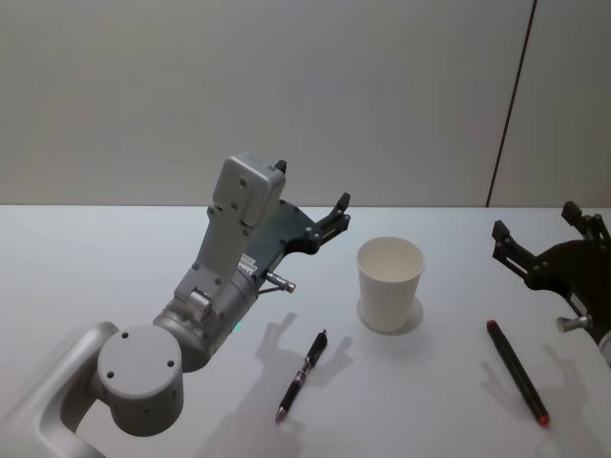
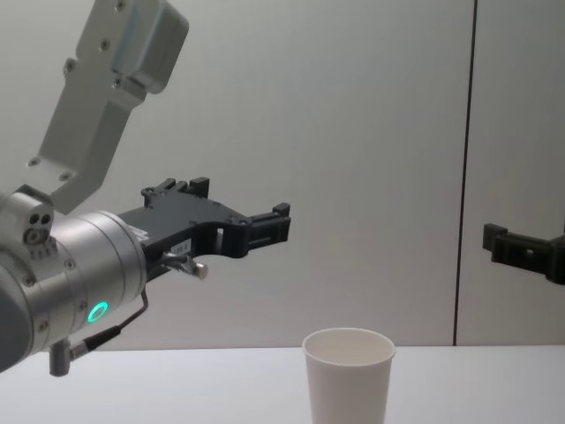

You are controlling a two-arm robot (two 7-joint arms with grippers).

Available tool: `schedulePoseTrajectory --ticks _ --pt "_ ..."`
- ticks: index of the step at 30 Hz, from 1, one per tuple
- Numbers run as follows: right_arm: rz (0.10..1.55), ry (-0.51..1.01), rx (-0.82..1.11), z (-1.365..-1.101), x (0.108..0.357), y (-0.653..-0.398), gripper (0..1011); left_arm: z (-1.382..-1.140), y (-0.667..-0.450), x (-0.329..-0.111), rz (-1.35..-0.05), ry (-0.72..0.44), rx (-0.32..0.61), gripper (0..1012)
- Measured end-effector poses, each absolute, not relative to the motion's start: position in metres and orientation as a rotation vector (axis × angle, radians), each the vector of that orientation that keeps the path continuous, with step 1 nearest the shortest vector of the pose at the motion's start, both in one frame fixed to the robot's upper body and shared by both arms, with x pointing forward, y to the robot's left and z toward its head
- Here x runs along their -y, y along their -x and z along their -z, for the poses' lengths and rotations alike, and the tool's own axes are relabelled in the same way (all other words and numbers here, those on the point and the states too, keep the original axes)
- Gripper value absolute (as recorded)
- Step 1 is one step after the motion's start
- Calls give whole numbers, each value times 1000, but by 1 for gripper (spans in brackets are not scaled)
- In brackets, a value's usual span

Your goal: Place the pen into the pen holder.

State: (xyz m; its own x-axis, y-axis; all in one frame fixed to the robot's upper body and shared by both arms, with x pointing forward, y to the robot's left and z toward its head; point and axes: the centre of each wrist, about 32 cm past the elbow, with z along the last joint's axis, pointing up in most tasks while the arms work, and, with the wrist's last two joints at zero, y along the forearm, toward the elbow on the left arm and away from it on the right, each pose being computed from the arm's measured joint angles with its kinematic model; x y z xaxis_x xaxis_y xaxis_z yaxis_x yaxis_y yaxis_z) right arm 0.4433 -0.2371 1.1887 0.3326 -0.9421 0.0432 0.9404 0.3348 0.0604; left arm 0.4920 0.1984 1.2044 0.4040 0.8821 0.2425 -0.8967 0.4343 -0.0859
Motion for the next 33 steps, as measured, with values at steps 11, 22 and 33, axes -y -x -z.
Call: schedulePoseTrajectory --ticks 11,22,33 --pt "1230 -26 75 -1189 237 -443 1001 -1204 -492 -198 -1124 -61 268 1004" --pt "1230 -26 75 -1189 237 -443 1001 -1204 -492 -198 -1124 -61 268 1004" --pt "1230 -26 75 -1189 237 -443 1001 -1204 -492 -198 -1124 -61 268 1004"
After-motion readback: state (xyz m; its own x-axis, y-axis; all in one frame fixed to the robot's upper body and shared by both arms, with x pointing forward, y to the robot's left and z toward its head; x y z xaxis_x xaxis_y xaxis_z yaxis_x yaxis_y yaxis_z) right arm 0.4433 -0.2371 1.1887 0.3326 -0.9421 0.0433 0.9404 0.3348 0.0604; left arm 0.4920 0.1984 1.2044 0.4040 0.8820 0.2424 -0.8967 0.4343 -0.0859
